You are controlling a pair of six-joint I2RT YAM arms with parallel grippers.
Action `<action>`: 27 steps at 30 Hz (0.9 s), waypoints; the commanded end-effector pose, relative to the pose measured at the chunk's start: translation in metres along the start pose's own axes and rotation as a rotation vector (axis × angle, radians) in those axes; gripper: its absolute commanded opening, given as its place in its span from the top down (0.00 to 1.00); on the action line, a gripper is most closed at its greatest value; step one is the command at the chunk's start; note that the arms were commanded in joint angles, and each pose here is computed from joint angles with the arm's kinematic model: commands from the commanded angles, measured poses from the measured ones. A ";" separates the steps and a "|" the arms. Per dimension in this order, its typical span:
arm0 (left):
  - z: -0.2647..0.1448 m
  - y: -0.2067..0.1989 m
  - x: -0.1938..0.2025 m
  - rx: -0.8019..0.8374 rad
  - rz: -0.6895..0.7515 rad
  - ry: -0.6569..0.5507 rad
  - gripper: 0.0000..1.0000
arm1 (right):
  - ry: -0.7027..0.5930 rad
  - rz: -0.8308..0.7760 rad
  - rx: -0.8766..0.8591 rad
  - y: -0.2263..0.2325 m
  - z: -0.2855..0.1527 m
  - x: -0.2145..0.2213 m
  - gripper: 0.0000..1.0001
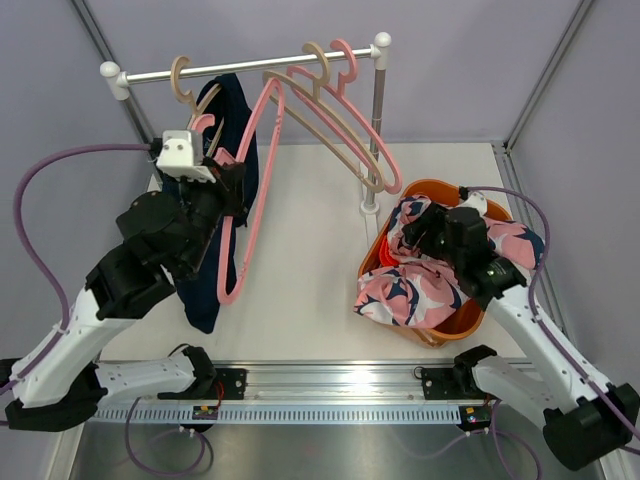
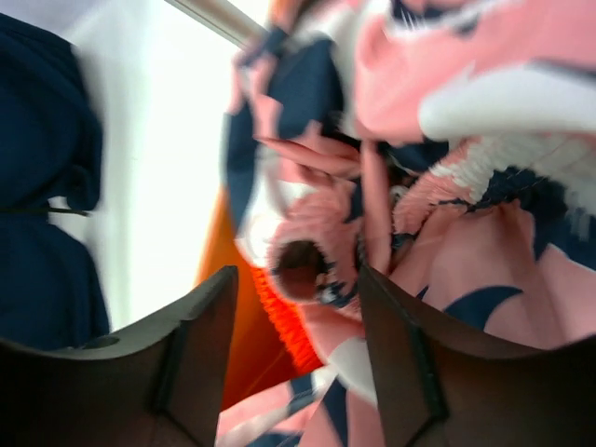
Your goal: Remove the shorts from the hanger
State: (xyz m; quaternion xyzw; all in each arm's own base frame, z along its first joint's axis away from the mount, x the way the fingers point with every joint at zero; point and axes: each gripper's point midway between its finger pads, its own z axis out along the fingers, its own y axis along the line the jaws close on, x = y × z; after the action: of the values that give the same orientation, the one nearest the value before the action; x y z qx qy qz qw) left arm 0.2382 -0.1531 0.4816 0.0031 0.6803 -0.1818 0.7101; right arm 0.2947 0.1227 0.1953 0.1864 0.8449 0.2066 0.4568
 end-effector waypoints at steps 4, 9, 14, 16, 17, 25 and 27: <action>0.015 0.012 0.007 -0.154 0.110 0.085 0.99 | -0.128 -0.068 -0.070 0.027 -0.055 -0.055 0.34; 0.034 0.021 -0.012 -0.238 0.196 0.085 0.97 | -0.178 -0.060 -0.152 0.042 -0.084 -0.070 0.33; 0.076 0.037 -0.010 -0.239 0.175 0.144 0.98 | -0.202 -0.073 -0.196 0.049 -0.103 -0.078 0.31; 0.095 0.036 -0.008 -0.232 0.192 0.158 0.97 | -0.206 -0.079 -0.212 0.052 -0.110 -0.080 0.30; 0.103 0.041 -0.009 -0.247 0.199 0.160 0.96 | -0.211 -0.081 -0.217 0.052 -0.113 -0.081 0.30; 0.165 0.038 -0.010 -0.234 0.244 0.155 0.91 | -0.255 -0.087 -0.237 0.051 -0.136 -0.089 0.28; 0.178 0.037 -0.014 -0.224 0.238 0.134 0.90 | -0.262 -0.090 -0.235 0.050 -0.138 -0.089 0.27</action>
State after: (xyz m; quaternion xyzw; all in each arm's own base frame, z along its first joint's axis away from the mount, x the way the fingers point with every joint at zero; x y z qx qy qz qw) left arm 0.4121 -0.1574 0.4638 0.0102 0.7706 0.0071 0.6372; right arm 0.2381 0.0987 0.3347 0.1312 0.7667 0.2562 0.5739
